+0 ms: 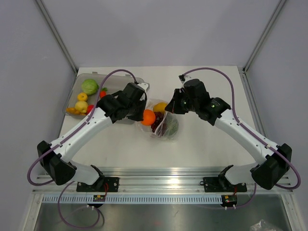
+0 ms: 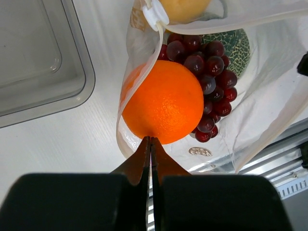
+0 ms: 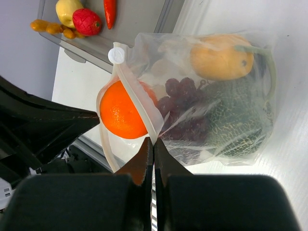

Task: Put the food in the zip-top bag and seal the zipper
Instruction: Place the fake fruit in the zipper food storage bag.

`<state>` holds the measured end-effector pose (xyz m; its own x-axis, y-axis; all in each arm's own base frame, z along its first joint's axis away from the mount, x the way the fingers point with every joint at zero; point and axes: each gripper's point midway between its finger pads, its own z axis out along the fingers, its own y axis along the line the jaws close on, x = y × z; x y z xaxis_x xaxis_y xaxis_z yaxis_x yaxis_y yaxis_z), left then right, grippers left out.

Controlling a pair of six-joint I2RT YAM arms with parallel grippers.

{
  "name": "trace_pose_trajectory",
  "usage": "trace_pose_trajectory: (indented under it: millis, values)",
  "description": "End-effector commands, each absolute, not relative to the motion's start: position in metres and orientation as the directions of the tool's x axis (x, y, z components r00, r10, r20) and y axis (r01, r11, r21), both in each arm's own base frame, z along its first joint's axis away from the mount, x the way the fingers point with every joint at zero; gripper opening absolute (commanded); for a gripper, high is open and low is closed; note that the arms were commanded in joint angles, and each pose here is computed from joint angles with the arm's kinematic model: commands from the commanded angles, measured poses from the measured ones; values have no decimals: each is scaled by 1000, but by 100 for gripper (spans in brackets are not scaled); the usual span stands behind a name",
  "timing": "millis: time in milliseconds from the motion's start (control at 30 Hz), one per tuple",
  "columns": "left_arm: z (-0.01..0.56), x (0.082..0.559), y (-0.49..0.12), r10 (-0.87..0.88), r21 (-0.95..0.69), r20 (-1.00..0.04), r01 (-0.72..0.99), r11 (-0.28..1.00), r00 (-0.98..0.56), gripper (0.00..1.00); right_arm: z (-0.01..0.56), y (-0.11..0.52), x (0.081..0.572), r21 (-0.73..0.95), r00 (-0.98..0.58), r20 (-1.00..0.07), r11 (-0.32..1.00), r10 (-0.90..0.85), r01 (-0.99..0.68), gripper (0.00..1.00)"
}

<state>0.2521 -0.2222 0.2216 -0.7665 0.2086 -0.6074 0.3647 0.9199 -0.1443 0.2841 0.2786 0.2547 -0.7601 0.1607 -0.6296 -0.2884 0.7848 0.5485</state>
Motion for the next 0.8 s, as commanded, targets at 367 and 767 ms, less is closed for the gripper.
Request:
trace_pose_trajectory:
  millis: [367, 767]
  values:
    - [202, 298, -256, 233, -107, -639, 384, 917, -733, 0, 278, 274, 282, 546, -713, -675, 776, 187, -314, 0]
    - [205, 307, -274, 171, -175, -683, 386, 906, -710, 0, 276, 275, 283, 543, -717, -675, 777, 176, -320, 0]
